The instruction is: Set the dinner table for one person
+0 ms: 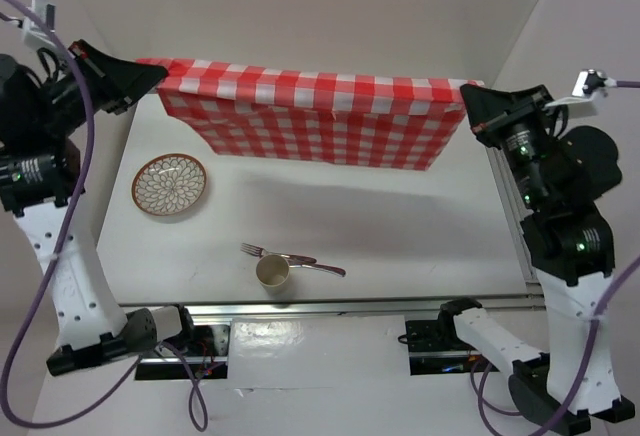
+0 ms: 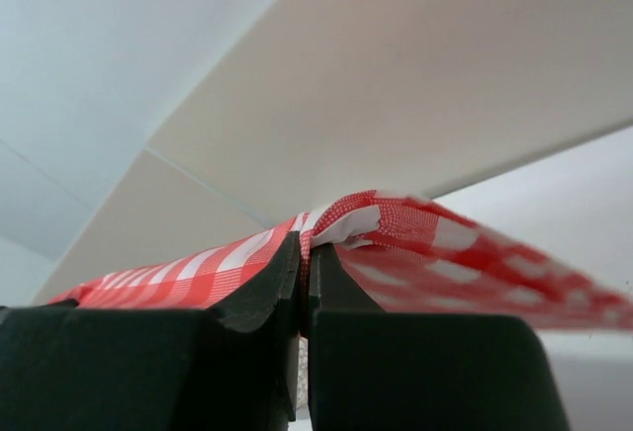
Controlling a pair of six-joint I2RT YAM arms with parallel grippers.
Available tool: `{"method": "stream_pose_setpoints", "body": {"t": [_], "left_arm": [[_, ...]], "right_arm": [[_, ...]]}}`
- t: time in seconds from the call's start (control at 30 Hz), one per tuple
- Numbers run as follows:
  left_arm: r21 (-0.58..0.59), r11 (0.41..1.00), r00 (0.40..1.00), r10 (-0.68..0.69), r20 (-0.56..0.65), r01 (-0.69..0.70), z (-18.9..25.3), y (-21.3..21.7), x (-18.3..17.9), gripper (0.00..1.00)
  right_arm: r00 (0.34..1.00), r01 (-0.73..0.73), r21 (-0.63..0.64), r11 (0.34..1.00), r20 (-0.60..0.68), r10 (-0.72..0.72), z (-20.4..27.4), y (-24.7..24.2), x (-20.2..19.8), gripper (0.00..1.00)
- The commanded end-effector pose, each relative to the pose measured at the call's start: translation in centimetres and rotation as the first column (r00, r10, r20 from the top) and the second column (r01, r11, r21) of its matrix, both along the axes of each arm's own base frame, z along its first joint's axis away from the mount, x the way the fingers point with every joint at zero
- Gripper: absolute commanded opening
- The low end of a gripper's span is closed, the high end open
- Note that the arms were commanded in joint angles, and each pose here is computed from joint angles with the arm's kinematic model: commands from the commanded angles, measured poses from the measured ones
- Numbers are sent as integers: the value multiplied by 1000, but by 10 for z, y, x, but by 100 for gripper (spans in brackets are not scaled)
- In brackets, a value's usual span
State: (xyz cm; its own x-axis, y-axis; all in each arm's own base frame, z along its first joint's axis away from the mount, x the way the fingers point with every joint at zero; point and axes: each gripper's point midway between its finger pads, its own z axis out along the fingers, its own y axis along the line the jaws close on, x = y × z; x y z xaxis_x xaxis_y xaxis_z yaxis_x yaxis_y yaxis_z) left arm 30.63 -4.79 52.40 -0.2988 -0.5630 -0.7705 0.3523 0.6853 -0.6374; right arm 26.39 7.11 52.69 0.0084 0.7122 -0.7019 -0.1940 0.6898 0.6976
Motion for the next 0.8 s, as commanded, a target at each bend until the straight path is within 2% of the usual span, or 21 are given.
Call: {"method": "stream_pose_setpoints", "body": {"t": [0.0, 0.17, 0.37, 0.4, 0.5, 0.6, 0.7, 0.77], "left_arm": [[21, 997, 993, 73, 96, -75, 27, 18, -2, 0], [21, 999, 996, 36, 86, -38, 22, 20, 11, 0], [-28, 999, 1000, -21, 6, 21, -6, 36, 65, 0], [-22, 999, 999, -39, 20, 40, -6, 37, 73, 0], [-1, 994, 994, -111, 2, 111, -18, 36, 106, 0], [0, 993, 992, -121, -31, 121, -32, 37, 137, 0], [-28, 990, 989, -141, -31, 141, -42, 39, 164, 0], [-30, 988, 989, -151, 6, 151, -31, 37, 173, 0]], "right_arm": [[990, 138, -40, 990, 9, -138, 11, -30, -16, 0], [989, 141, -37, 989, 46, -139, 24, -30, -12, 0], [989, 147, -83, 986, 35, -145, 17, -20, 48, 0], [989, 145, -91, 985, 13, -145, 8, -17, 69, 0], [985, 163, -83, 983, 69, -157, 21, -15, 90, 0], [986, 163, -100, 982, 54, -159, 9, -8, 133, 0], [983, 175, -104, 979, 68, -169, 10, -8, 153, 0], [979, 190, -93, 977, 92, -181, 12, -8, 166, 0]]}}
